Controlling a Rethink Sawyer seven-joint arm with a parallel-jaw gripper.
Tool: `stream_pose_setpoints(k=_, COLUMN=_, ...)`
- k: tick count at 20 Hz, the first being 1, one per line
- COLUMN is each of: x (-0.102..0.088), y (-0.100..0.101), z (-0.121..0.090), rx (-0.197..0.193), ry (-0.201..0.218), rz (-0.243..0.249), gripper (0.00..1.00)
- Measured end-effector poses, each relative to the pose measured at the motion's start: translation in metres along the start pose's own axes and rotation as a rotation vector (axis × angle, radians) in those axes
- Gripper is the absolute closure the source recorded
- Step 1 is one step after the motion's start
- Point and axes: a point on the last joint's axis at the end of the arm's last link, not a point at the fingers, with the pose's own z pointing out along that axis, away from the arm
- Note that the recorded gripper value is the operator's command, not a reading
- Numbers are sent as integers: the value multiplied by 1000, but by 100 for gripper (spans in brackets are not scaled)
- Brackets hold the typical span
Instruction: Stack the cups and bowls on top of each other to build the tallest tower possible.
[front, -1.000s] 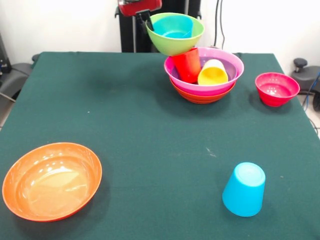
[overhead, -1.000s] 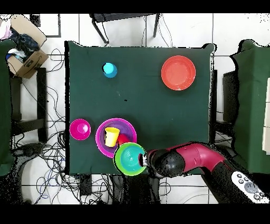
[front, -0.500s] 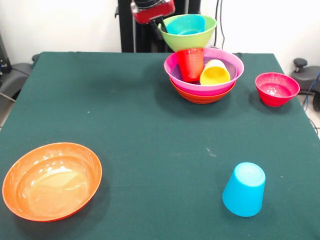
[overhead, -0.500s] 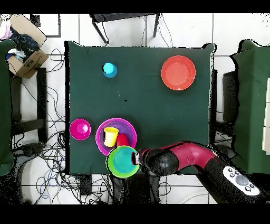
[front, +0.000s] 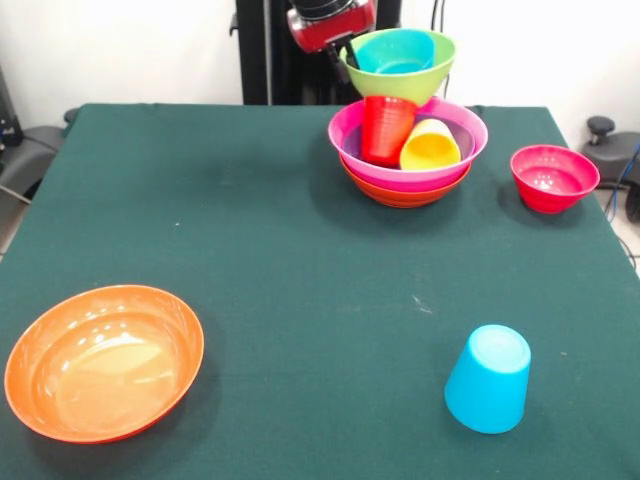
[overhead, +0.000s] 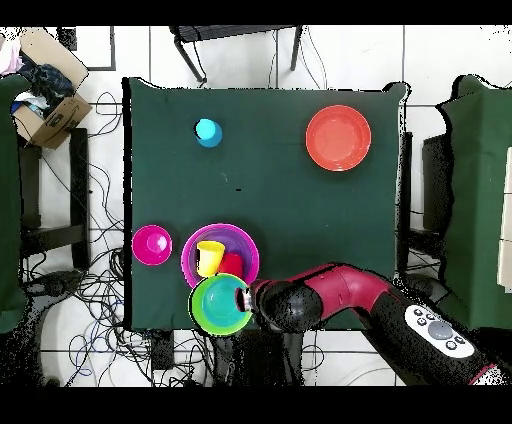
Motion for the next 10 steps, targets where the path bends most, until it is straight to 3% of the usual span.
stream_pose_setpoints(k=10, x=-8, y=-15, z=-24, rx=51, ry=-44, rz=28, gripper=100)
